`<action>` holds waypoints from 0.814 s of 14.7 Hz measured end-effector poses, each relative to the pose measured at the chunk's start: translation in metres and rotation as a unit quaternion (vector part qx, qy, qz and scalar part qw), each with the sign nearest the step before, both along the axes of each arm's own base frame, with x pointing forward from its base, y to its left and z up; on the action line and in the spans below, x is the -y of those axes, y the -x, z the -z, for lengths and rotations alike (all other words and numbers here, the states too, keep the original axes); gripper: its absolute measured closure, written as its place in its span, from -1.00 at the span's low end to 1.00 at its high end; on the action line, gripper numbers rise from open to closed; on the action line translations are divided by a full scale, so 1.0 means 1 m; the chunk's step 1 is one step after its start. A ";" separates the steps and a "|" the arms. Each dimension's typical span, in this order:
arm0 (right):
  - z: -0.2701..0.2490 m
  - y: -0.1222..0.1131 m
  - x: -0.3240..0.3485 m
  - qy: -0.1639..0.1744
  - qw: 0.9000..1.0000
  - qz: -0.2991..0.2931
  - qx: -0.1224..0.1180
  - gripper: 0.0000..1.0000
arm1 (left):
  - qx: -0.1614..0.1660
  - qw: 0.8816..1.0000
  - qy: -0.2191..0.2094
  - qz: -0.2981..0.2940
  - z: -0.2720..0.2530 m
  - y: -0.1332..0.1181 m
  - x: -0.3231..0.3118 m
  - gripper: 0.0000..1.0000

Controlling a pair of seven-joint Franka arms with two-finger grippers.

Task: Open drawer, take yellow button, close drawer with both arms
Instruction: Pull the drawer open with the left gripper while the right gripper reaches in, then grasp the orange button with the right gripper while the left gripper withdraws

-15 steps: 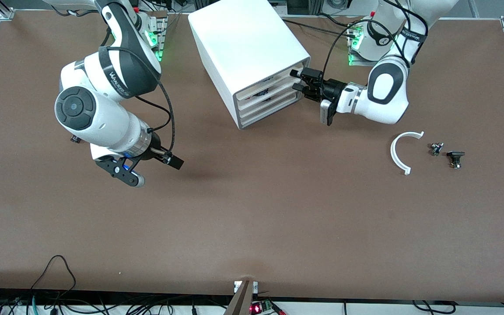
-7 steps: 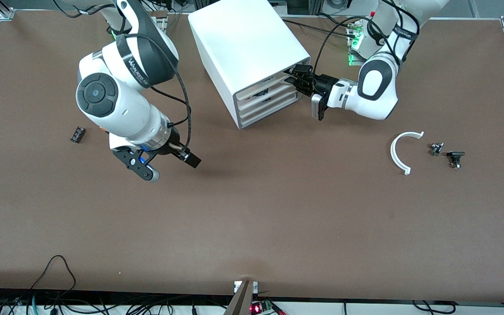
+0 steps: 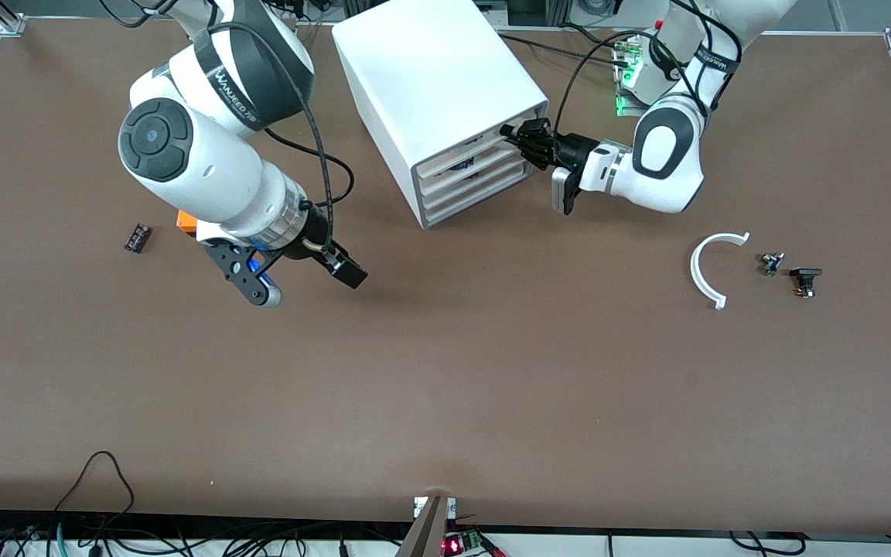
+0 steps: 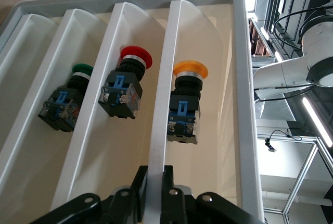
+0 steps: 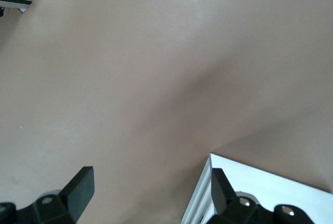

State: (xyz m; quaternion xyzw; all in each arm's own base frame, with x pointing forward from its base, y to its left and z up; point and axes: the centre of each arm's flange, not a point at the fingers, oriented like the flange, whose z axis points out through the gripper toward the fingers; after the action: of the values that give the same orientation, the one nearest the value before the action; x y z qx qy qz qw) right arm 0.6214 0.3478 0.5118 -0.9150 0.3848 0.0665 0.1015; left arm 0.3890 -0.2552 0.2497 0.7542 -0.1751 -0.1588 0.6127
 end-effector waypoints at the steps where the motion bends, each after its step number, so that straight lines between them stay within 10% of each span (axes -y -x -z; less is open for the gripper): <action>1: 0.000 0.001 -0.006 -0.003 1.000 0.010 -0.001 -0.99 | 0.004 1.000 -0.002 0.000 0.000 -0.004 -0.004 0.70; 12: 0.023 0.042 -0.125 -0.038 0.995 0.097 -0.012 -0.99 | 0.055 0.997 -0.042 -0.014 -0.013 -0.123 -0.088 0.70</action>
State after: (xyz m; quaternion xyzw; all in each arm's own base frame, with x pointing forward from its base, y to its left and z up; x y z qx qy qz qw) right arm 0.5794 0.4731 0.4886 -0.8682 0.4698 0.0817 0.1374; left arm 0.5116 -0.1670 0.2624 0.7894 -0.1909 -0.1154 0.5719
